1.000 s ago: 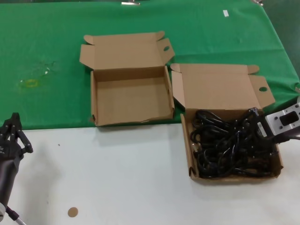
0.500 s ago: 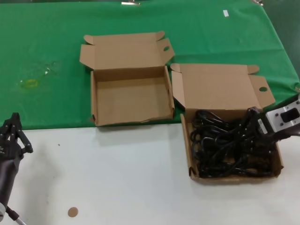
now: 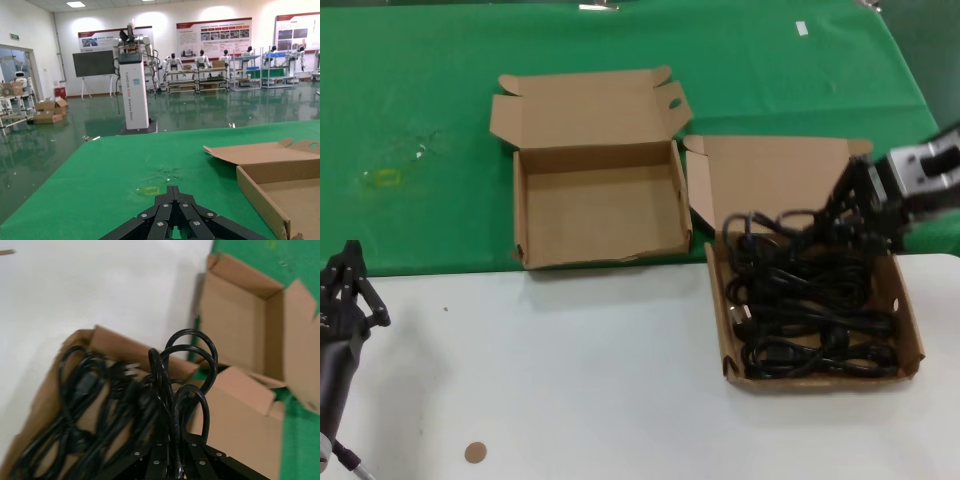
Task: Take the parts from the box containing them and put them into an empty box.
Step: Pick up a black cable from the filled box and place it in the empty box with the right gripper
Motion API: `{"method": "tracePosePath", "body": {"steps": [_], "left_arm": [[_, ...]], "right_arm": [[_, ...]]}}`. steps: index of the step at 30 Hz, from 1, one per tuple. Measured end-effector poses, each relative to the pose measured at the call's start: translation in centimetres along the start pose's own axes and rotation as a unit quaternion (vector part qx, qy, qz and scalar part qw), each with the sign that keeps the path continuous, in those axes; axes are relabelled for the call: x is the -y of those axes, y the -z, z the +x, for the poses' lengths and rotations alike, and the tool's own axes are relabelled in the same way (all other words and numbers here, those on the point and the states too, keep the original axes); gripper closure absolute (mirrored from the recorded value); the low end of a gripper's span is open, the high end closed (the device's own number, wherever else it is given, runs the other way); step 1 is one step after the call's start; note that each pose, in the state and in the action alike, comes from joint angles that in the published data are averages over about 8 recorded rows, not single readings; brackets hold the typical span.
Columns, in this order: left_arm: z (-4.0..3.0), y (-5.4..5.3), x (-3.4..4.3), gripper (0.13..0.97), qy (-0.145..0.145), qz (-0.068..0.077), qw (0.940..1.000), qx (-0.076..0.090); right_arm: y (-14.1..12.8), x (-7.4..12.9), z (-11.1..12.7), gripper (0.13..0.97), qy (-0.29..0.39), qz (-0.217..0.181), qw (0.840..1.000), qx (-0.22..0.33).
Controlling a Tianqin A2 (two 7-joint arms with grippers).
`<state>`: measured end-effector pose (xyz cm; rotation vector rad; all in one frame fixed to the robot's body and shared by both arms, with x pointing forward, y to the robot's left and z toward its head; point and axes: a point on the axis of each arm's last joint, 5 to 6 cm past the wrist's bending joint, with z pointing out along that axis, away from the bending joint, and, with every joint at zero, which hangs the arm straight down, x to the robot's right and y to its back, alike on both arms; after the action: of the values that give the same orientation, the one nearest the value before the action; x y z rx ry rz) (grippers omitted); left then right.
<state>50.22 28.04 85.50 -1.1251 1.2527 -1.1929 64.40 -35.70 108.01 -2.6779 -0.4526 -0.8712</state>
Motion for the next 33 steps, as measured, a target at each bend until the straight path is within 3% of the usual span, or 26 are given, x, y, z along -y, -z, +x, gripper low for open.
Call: {"method": "tracePosePath", "body": {"steps": [8,19,33], "left_arm": [[0.00,0.0,0.00,0.953,0.000,0.000,1.0000,0.000],[0.00,0.0,0.00,0.953,0.000,0.000,1.0000,0.000],[0.00,0.0,0.00,0.953,0.000,0.000,1.0000,0.000]], "right_arm": [[-0.2,1.8,3.5,0.909,-0.001,0.007,1.000,-0.024],[-3.4,5.8,7.6,0.909,0.008,0.031,0.998,-0.047],[-7.9,11.6,10.5,0.910,0.012,0.081,0.995,-0.056]]}}
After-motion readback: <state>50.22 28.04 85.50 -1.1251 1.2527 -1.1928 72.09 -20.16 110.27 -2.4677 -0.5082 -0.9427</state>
